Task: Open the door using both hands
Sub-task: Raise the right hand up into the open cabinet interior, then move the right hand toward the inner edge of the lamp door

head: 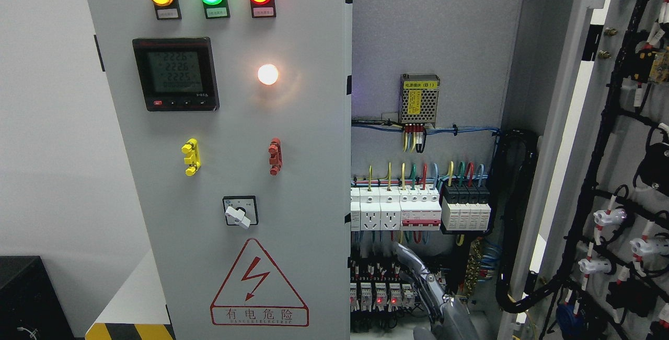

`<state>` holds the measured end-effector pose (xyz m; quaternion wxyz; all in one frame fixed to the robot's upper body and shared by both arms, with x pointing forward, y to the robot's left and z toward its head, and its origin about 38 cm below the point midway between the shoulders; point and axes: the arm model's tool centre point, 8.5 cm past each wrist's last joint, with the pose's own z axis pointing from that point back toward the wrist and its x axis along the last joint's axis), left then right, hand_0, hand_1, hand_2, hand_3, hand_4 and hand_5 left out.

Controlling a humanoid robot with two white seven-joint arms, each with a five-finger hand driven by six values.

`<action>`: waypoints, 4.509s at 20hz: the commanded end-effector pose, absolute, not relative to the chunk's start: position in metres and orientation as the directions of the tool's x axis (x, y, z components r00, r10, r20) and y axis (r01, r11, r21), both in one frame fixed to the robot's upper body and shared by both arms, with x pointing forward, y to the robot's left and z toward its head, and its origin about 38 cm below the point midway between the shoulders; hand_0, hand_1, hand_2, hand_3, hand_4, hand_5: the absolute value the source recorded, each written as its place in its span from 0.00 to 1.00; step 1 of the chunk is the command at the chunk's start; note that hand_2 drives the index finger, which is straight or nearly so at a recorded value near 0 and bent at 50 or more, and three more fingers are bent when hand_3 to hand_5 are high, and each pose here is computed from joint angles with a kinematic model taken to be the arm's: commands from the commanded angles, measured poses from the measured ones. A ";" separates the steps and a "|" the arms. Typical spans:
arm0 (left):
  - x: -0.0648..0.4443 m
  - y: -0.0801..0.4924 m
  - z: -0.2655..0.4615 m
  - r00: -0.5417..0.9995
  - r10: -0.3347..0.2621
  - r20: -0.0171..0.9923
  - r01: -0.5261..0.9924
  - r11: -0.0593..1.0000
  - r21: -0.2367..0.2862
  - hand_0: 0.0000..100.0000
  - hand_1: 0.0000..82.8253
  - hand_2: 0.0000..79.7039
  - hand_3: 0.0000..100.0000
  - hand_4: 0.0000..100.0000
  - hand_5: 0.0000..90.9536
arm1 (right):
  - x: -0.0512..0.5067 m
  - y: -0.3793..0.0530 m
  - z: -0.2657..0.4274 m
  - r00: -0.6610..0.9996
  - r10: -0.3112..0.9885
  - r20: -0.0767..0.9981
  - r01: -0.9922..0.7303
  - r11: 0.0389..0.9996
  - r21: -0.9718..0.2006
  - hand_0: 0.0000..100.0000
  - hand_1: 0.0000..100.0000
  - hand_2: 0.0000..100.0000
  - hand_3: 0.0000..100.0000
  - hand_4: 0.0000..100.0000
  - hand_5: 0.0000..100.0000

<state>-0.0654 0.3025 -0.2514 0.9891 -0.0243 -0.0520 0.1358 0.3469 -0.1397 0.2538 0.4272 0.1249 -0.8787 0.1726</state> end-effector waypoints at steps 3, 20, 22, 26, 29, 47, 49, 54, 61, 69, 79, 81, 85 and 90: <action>-0.054 0.311 -0.252 0.983 0.160 0.093 -0.158 0.987 -0.023 0.12 0.67 0.00 0.00 0.00 0.00 | 0.396 -0.134 0.267 -0.489 -0.167 0.856 -0.443 0.893 -0.079 0.10 0.13 0.00 0.00 0.00 0.00; -0.031 0.289 -0.257 0.986 0.110 0.126 -0.102 0.992 -0.069 0.12 0.67 0.00 0.00 0.00 0.00 | 0.462 -0.132 0.270 -0.406 -0.064 0.912 -0.452 0.881 -0.140 0.10 0.13 0.00 0.00 0.00 0.00; -0.027 0.288 -0.257 0.985 0.110 0.133 -0.101 0.992 -0.072 0.12 0.67 0.00 0.00 0.00 0.00 | 0.467 -0.135 0.275 -0.412 -0.054 0.909 -0.444 0.883 -0.149 0.10 0.13 0.00 0.00 0.00 0.00; -0.022 0.288 -0.257 0.986 0.094 0.138 -0.085 0.994 -0.073 0.12 0.67 0.00 0.00 0.00 0.00 | 0.476 -0.143 0.284 -0.422 -0.041 0.906 -0.421 0.894 -0.156 0.10 0.13 0.00 0.00 0.00 0.00; -0.010 0.286 -0.258 0.990 0.006 0.139 0.005 0.997 -0.079 0.12 0.67 0.00 0.00 0.00 0.00 | 0.479 -0.144 0.288 -0.424 -0.037 0.905 -0.418 0.894 -0.159 0.10 0.13 0.00 0.00 0.00 0.00; -0.013 0.270 -0.259 0.992 -0.032 0.125 0.045 0.994 -0.103 0.12 0.67 0.00 0.00 0.00 0.00 | 0.488 -0.133 0.307 -0.405 -0.108 0.908 -0.470 0.876 -0.106 0.10 0.13 0.00 0.00 0.00 0.00; -0.010 0.269 -0.259 0.992 -0.026 0.127 0.039 0.994 -0.104 0.12 0.67 0.00 0.00 0.00 0.00 | 0.490 -0.133 0.309 -0.406 -0.105 0.908 -0.471 0.875 -0.110 0.10 0.13 0.00 0.00 0.00 0.00; -0.011 0.267 -0.260 0.991 -0.057 0.123 0.070 0.992 -0.109 0.12 0.67 0.00 0.00 0.00 0.00 | 0.489 -0.129 0.311 -0.410 -0.106 0.906 -0.501 0.856 -0.126 0.10 0.13 0.00 0.00 0.00 0.00; -0.014 0.262 -0.260 0.994 -0.057 0.088 0.067 0.991 -0.117 0.12 0.67 0.00 0.00 0.00 0.00 | 0.496 -0.128 0.316 -0.369 -0.124 0.921 -0.528 0.843 -0.098 0.10 0.13 0.00 0.00 0.00 0.00; -0.014 0.259 -0.261 0.994 -0.055 0.090 0.066 0.990 -0.122 0.12 0.67 0.00 0.00 0.00 0.00 | 0.495 -0.124 0.325 -0.362 -0.174 0.916 -0.581 0.810 -0.076 0.10 0.13 0.00 0.00 0.00 0.00; -0.012 0.239 -0.262 0.994 -0.049 0.101 0.065 0.986 -0.152 0.12 0.67 0.00 0.00 0.00 0.00 | 0.495 -0.118 0.331 -0.312 -0.190 0.931 -0.635 0.771 -0.055 0.10 0.13 0.00 0.00 0.00 0.00; -0.011 0.235 -0.262 0.994 -0.049 0.103 0.065 0.985 -0.158 0.12 0.67 0.00 0.00 0.00 0.00 | 0.495 -0.118 0.332 -0.303 -0.211 0.929 -0.650 0.759 -0.040 0.10 0.13 0.00 0.00 0.00 0.00; -0.010 0.234 -0.262 0.992 -0.071 0.102 0.086 0.984 -0.154 0.12 0.67 0.00 0.00 0.00 0.00 | 0.496 -0.121 0.333 -0.302 -0.212 0.929 -0.649 0.760 -0.038 0.10 0.13 0.00 0.00 0.00 0.00; -0.001 0.235 -0.262 0.992 -0.068 0.108 0.084 0.985 -0.150 0.12 0.67 0.00 0.00 0.00 0.00 | 0.496 -0.119 0.335 -0.280 -0.252 0.926 -0.669 0.743 0.000 0.10 0.13 0.00 0.00 0.00 0.00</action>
